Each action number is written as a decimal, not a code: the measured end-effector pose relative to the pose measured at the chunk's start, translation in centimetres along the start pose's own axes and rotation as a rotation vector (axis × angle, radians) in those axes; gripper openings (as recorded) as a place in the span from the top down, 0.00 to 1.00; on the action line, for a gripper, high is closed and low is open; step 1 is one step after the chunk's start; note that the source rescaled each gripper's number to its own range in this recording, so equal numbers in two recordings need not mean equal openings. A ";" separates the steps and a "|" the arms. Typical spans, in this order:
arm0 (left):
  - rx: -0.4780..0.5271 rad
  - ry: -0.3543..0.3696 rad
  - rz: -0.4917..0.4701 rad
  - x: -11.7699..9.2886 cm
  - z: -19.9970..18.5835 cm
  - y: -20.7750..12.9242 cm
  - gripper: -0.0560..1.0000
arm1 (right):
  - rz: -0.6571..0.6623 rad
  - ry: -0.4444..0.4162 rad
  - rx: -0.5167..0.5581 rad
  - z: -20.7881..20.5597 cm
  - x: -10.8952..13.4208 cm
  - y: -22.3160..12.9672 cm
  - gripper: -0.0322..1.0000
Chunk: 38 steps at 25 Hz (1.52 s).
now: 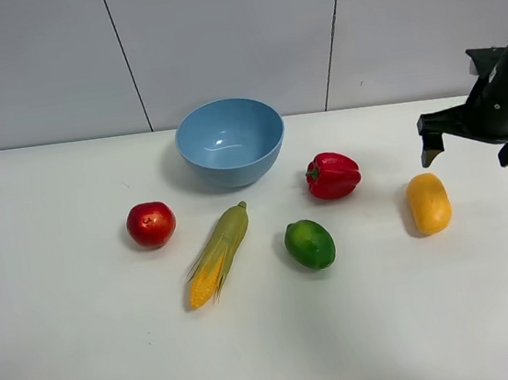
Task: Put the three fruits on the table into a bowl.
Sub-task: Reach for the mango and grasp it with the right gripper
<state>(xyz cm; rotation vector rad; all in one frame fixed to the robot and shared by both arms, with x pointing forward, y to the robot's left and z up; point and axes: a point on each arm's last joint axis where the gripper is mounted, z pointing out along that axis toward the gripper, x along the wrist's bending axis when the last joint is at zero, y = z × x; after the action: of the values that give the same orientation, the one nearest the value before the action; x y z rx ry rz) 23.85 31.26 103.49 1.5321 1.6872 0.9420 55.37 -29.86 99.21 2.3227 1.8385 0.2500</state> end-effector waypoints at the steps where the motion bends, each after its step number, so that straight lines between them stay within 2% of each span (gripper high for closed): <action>1: 0.000 0.000 0.000 0.0 0.0 0.0 0.00 | 0.003 0.003 0.008 0.7 0.0 -0.1 0.02; 7: 0.000 0.000 0.000 0.0 0.0 0.0 0.00 | 0.015 0.024 -0.007 3.1 0.1 -0.6 0.02; 26: 0.000 0.000 0.000 0.0 0.0 0.0 0.00 | -0.008 0.010 0.059 10.4 0.4 -0.5 0.02; 38: 0.000 0.000 0.000 0.0 0.0 0.0 0.00 | -0.012 0.005 0.082 12.5 0.4 -0.8 0.02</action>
<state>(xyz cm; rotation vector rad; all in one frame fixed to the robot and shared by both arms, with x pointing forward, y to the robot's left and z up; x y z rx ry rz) 23.85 31.26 103.49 1.5322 1.6873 0.9424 57.69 -29.62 86.85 2.3664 1.8987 0.1825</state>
